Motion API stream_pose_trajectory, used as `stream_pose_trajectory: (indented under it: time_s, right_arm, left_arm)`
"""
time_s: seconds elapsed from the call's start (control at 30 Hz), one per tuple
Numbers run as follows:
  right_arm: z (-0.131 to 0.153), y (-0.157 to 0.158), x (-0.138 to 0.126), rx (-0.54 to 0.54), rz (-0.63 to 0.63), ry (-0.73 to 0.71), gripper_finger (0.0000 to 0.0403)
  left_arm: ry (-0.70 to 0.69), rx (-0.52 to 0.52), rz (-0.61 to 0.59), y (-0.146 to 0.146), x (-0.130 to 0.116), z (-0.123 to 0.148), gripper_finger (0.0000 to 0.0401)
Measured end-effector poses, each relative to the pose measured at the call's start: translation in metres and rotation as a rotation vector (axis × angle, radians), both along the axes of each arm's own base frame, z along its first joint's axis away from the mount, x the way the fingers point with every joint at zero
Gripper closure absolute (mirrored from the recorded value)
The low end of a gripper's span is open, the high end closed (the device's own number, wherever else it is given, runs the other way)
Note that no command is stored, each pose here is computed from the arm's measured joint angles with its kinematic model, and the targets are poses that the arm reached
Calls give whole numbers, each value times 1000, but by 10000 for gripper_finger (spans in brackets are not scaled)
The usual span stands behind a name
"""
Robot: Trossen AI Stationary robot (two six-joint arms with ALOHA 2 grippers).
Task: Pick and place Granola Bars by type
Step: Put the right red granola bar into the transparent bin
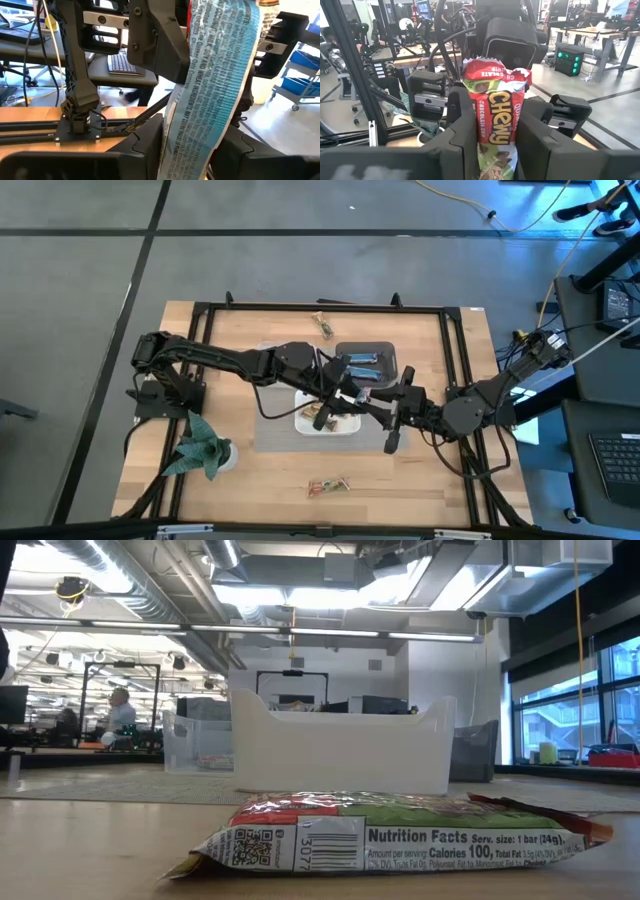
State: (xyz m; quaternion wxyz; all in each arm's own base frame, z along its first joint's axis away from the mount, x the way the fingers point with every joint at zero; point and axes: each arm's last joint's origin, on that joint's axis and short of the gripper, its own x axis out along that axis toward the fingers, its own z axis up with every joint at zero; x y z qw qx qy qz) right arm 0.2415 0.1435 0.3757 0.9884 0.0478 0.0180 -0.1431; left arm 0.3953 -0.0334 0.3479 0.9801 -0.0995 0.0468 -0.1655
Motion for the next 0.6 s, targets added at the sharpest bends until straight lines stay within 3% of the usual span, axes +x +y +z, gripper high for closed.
stream_pose_trajectory:
  time_s: [0.33,0.6]
  right_arm:
    - [-3,0,0,7,-4,16,272]
    - [1,-3,-8,-1,-15,22,192]
  left_arm:
    - [7,0,3,0,0,-1,279]
    - [31,14,13,3,0,-3,279]
